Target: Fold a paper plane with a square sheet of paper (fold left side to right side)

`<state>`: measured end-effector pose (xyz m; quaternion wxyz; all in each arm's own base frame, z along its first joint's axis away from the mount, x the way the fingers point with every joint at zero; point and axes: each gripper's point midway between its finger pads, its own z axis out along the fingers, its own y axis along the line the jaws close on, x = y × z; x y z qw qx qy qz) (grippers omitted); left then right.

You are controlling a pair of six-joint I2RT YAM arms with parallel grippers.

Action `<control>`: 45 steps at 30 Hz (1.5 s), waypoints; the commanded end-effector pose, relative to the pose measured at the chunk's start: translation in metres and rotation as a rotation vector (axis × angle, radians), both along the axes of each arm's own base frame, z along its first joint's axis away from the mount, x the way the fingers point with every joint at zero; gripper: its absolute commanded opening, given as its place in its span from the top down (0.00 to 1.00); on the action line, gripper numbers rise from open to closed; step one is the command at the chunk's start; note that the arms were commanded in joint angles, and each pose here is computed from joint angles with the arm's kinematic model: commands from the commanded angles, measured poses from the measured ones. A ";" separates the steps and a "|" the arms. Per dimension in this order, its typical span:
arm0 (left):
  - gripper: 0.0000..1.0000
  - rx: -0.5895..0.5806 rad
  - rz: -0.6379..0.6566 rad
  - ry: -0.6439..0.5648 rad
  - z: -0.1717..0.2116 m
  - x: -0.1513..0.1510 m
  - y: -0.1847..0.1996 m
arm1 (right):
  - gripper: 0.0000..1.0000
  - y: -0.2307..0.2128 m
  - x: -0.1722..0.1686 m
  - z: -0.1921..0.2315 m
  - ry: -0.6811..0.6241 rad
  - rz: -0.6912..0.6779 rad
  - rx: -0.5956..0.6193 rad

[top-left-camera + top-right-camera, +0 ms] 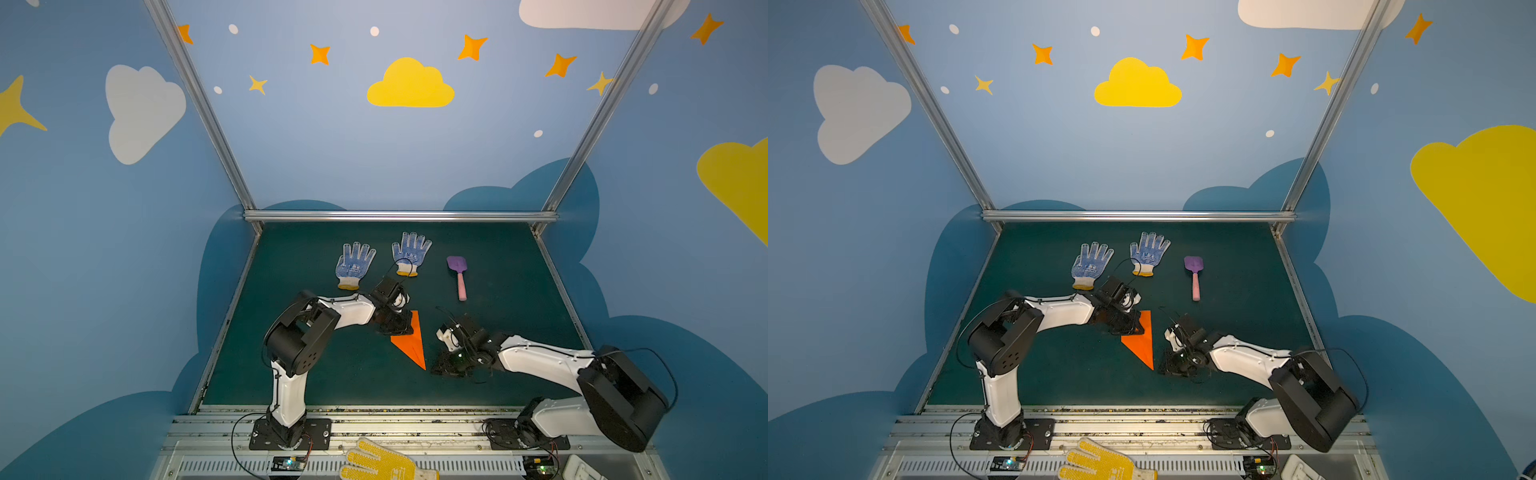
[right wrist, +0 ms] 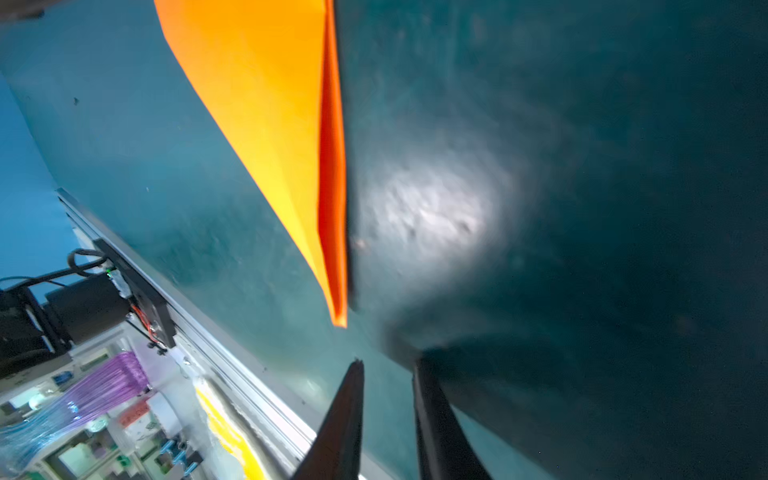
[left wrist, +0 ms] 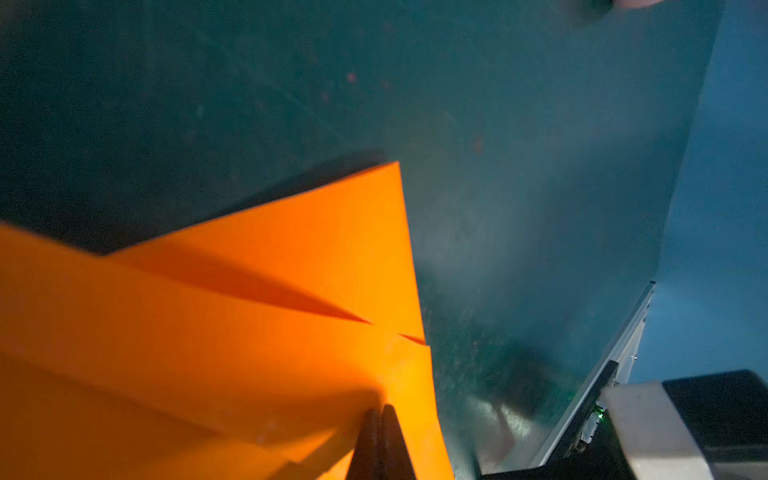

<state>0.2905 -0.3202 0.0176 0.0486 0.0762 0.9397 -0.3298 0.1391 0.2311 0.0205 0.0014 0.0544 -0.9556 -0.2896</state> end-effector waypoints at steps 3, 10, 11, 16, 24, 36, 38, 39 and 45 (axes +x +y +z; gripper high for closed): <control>0.96 0.046 0.020 0.009 -0.011 -0.003 0.013 | 0.64 -0.007 -0.016 -0.009 0.082 -0.060 0.021; 0.96 0.049 0.021 0.012 -0.013 -0.005 0.015 | 0.61 0.011 -0.011 -0.011 0.103 -0.099 0.085; 0.96 0.047 0.022 0.011 -0.013 -0.005 0.015 | 0.61 0.012 -0.010 -0.014 0.110 -0.107 0.086; 0.96 0.045 0.026 0.010 -0.013 -0.004 0.015 | 0.61 0.016 -0.005 -0.027 0.134 -0.157 0.088; 0.96 0.046 0.024 0.014 -0.014 -0.006 0.016 | 0.62 0.011 0.008 -0.039 0.120 -0.227 0.078; 0.96 0.045 0.023 0.013 -0.013 -0.008 0.017 | 0.70 0.016 0.036 -0.038 0.111 -0.256 0.150; 0.96 0.045 0.024 0.014 -0.012 -0.008 0.017 | 0.74 0.019 0.041 -0.037 0.111 -0.257 0.167; 0.96 0.045 0.024 0.013 -0.012 -0.008 0.017 | 0.76 0.020 0.043 -0.037 0.112 -0.257 0.174; 0.96 0.032 0.023 0.011 -0.006 -0.007 0.015 | 0.88 0.025 0.059 -0.034 0.114 -0.275 0.231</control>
